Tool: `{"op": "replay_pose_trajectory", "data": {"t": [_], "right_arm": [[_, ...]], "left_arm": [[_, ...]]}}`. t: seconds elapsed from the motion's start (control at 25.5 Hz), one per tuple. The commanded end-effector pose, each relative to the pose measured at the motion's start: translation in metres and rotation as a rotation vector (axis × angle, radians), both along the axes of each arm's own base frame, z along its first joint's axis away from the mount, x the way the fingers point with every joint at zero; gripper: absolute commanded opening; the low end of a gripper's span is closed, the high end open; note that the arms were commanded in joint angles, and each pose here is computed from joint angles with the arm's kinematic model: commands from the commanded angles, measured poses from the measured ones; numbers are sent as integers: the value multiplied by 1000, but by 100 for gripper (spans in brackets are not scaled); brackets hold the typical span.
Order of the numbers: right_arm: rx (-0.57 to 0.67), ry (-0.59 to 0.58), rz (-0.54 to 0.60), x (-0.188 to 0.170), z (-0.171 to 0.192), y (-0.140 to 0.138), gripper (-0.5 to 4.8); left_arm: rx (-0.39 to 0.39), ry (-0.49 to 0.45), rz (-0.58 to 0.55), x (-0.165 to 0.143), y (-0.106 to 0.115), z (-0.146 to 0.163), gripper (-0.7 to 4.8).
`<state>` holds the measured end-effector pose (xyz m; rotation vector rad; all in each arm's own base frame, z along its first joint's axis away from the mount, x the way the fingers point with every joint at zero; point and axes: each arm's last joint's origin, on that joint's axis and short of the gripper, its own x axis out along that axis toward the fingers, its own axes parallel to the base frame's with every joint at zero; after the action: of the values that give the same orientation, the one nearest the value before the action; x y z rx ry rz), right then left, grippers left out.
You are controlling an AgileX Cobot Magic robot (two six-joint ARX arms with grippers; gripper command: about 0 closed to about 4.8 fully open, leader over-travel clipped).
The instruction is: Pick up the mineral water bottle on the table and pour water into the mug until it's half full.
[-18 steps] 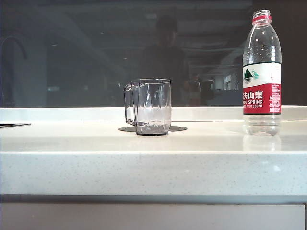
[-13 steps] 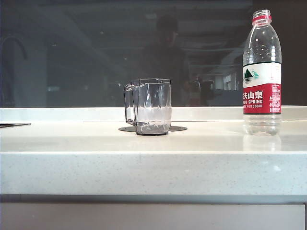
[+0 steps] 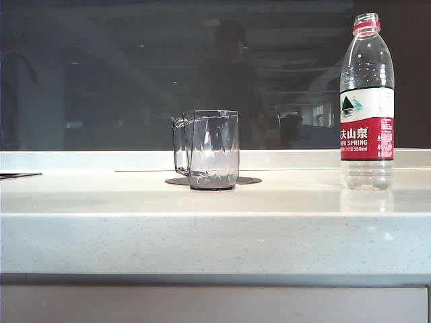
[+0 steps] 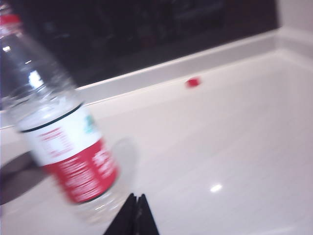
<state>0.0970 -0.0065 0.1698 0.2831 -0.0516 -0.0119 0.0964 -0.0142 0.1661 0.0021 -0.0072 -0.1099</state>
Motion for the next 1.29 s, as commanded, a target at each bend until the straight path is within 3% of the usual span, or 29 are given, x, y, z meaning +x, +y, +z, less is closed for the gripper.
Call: {"op": "replay_pose_trajectory", "data": {"t": [0.04, 0.12, 0.23, 0.31, 0.35, 0.39, 0.55, 0.63, 0.67, 1.29], "right_arm": [[113, 43, 124, 0, -3, 4, 0], [115, 70, 191, -1, -5, 6, 11], [114, 74, 220, -1, -5, 7, 115], [102, 65, 234, -1, -4, 8, 135], [92, 53, 244, -1, -3, 9, 169], [84, 43, 249, -1, -2, 11, 214], [43, -37, 243, -1, 5, 16, 479], [-121, -76, 211, -2, 7, 23, 479], [-141, -79, 208, -2, 8, 25, 479], [-269, -79, 175, 26, 8, 45, 479]], "left_arm": [[-5, -11, -135, -3, -13, 2, -4], [-6, -11, -220, -6, -21, 2, -4], [-7, -10, -326, -10, -30, 2, -4], [-7, -10, -395, -13, -36, 2, -4], [-7, -10, -423, -15, -39, 2, -4], [-8, -10, -454, -16, -41, 2, -4], [-8, -10, -529, -21, -47, 2, -4], [-8, -10, -544, -22, -48, 2, -4], [-8, -10, -544, -22, -48, 2, -4], [-8, -9, -543, -22, -48, 2, -4]]}}
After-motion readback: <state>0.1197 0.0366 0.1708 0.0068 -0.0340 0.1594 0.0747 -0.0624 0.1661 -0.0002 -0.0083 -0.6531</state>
